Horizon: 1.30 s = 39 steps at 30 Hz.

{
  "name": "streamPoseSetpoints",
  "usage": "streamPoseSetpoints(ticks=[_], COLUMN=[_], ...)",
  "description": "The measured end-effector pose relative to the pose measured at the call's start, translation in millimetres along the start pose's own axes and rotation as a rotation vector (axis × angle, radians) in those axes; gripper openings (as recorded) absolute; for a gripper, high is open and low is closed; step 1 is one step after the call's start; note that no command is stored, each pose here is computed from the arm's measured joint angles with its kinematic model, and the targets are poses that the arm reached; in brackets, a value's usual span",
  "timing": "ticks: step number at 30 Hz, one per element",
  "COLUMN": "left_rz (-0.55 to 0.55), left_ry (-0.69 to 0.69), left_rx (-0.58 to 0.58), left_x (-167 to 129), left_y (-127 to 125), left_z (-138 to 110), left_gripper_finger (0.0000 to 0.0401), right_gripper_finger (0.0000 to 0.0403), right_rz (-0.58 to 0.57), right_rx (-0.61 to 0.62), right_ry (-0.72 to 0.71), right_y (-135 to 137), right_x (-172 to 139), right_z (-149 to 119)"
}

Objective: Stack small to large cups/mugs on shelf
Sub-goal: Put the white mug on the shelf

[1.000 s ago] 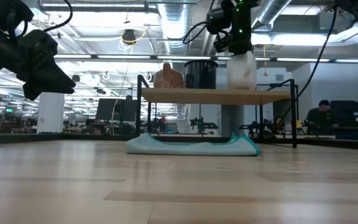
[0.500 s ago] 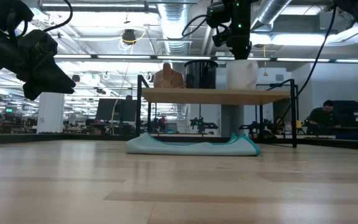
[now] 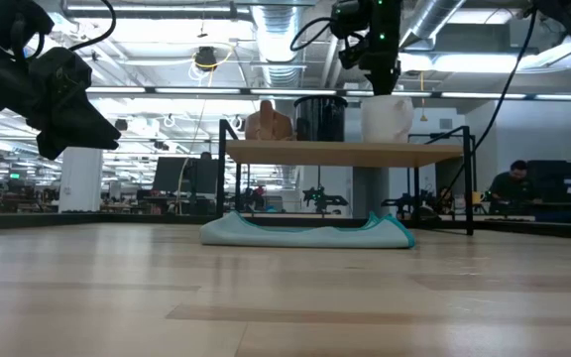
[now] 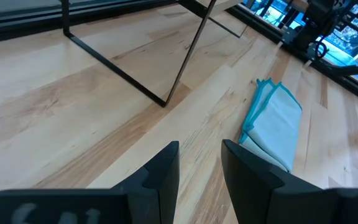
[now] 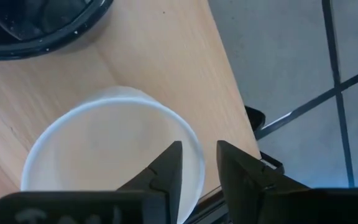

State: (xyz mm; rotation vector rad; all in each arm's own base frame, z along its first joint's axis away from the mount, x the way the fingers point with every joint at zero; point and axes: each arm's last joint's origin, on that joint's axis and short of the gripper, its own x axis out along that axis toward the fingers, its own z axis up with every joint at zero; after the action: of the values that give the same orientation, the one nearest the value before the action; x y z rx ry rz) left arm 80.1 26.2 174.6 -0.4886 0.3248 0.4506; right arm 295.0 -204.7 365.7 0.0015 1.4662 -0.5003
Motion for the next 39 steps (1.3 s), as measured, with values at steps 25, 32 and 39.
streamPoseSetpoints(ticks=[25,32,39], left_rz=[-0.010,-0.010,-0.012], left_ry=[0.005,0.004,0.006], left_rx=[0.000,-0.001,-0.001], left_x=[-0.1,-0.1,-0.1], left_y=[-0.3,-0.3,-0.4], left_z=[0.0,0.0,-0.1], left_gripper_finger=[0.0109,0.0109,0.0109], right_gripper_finger=[0.0040,0.0046,0.0070], right_rz=[-0.007,-0.004,-0.004], right_rx=[0.122,0.077,0.075], right_ry=[0.003,-0.003,-0.004], right_y=[-5.9,-0.4,0.7], right_x=[0.5,-1.1,-1.4], right_z=[-2.2,-0.4,-0.1])
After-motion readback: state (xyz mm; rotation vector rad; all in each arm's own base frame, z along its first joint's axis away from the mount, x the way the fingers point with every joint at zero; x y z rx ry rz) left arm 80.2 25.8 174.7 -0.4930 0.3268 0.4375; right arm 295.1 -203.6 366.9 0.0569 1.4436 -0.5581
